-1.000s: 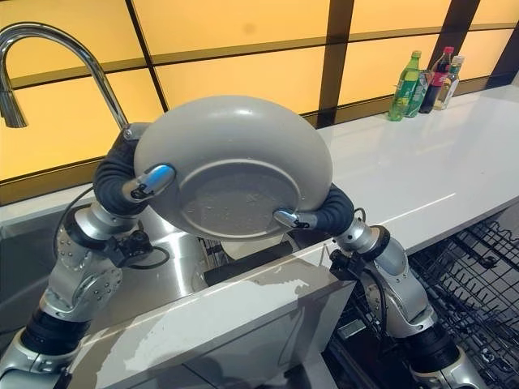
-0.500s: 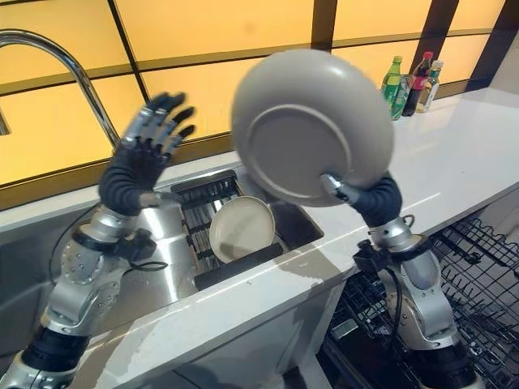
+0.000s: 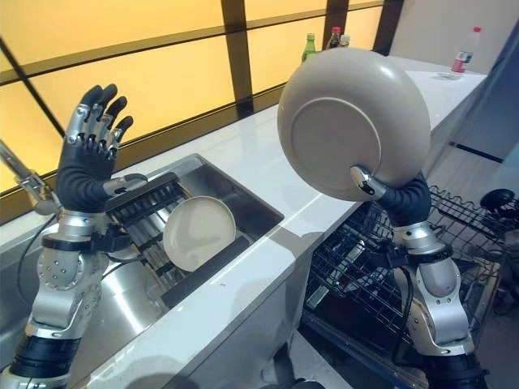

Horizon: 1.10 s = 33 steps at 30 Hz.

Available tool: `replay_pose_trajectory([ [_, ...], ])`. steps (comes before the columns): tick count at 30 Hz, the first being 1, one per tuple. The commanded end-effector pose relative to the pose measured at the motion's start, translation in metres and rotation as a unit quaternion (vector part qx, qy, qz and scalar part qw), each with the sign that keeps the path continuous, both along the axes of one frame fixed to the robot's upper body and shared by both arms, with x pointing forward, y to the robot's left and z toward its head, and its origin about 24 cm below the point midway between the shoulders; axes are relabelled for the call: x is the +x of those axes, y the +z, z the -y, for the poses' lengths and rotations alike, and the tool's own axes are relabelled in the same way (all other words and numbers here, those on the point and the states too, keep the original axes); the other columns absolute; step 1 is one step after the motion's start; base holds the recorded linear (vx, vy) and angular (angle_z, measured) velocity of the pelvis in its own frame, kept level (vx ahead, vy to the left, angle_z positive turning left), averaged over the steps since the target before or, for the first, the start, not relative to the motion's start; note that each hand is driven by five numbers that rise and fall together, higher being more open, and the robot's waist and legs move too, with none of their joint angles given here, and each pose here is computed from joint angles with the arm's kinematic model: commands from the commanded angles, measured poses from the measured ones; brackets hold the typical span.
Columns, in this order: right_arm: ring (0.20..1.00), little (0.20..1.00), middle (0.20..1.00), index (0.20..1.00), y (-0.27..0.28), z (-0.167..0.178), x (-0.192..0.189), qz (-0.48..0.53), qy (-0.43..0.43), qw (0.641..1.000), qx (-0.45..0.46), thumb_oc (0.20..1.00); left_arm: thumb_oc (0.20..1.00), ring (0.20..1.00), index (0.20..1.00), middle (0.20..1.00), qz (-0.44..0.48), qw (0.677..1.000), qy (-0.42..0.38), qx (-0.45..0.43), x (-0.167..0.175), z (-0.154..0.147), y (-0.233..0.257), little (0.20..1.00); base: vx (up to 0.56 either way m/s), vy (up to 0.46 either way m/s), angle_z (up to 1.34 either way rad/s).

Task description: Pick up plates and place into dishwasher.

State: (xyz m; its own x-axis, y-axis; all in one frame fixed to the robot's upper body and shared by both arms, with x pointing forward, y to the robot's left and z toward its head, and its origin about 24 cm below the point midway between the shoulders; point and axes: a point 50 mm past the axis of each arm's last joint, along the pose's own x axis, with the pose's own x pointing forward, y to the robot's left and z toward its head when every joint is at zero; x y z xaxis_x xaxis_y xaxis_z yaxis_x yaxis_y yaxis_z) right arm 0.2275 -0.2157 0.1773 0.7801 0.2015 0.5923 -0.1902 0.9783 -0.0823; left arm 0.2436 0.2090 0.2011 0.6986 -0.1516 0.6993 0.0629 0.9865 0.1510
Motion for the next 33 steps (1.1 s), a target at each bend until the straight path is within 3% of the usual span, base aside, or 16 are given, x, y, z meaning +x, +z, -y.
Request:
replay_pose_trajectory([
  [1, 0.2, 0.2, 0.2, 0.2, 0.016, 0.015, -0.006, 0.047, -0.065, 0.997, -0.002, 0.2, 1.0, 1.0, 1.0, 1.0, 0.038, 0.997, 0.059, 0.024, -0.001, -0.021, 0.016, 1.0, -0.05, 0.01, -0.31],
  [5, 0.2, 0.2, 0.2, 0.2, 0.005, 0.032, -0.005, 0.019, -0.13, 0.991, -0.018, 0.2, 1.0, 1.0, 1.0, 1.0, 0.026, 0.994, 0.109, 0.022, -0.005, -0.039, 0.012, 1.0, -0.11, -0.026, -0.48],
  [11, 0.2, 0.2, 0.2, 0.2, -0.018, 0.068, -0.015, -0.052, -0.285, 0.945, -0.152, 0.2, 1.0, 1.0, 1.0, 1.0, 0.018, 0.987, 0.159, 0.028, -0.016, -0.06, 0.009, 1.0, -0.1, -0.096, -0.46],
  [16, 0.2, 0.2, 0.2, 0.2, -0.035, 0.089, -0.016, -0.129, -0.316, 0.911, -0.231, 0.2, 1.0, 1.0, 1.0, 1.0, -0.005, 0.982, 0.189, 0.016, -0.017, -0.073, 0.006, 1.0, 0.01, -0.186, -0.39],
  [24, 0.2, 0.2, 0.2, 0.2, -0.053, 0.123, -0.018, -0.237, -0.315, 0.844, -0.363, 0.2, 1.0, 1.0, 1.0, 1.0, -0.044, 0.98, 0.19, 0.03, -0.016, -0.076, -0.001, 1.0, 0.03, -0.156, -0.09],
  [33, 0.2, 0.2, 0.2, 0.2, -0.089, 0.128, -0.009, -0.374, -0.159, 0.814, -0.416, 0.2, 1.0, 1.0, 1.0, 1.0, -0.066, 0.982, 0.17, 0.055, -0.011, -0.072, -0.003, 1.0, 0.04, -0.143, 0.1],
])
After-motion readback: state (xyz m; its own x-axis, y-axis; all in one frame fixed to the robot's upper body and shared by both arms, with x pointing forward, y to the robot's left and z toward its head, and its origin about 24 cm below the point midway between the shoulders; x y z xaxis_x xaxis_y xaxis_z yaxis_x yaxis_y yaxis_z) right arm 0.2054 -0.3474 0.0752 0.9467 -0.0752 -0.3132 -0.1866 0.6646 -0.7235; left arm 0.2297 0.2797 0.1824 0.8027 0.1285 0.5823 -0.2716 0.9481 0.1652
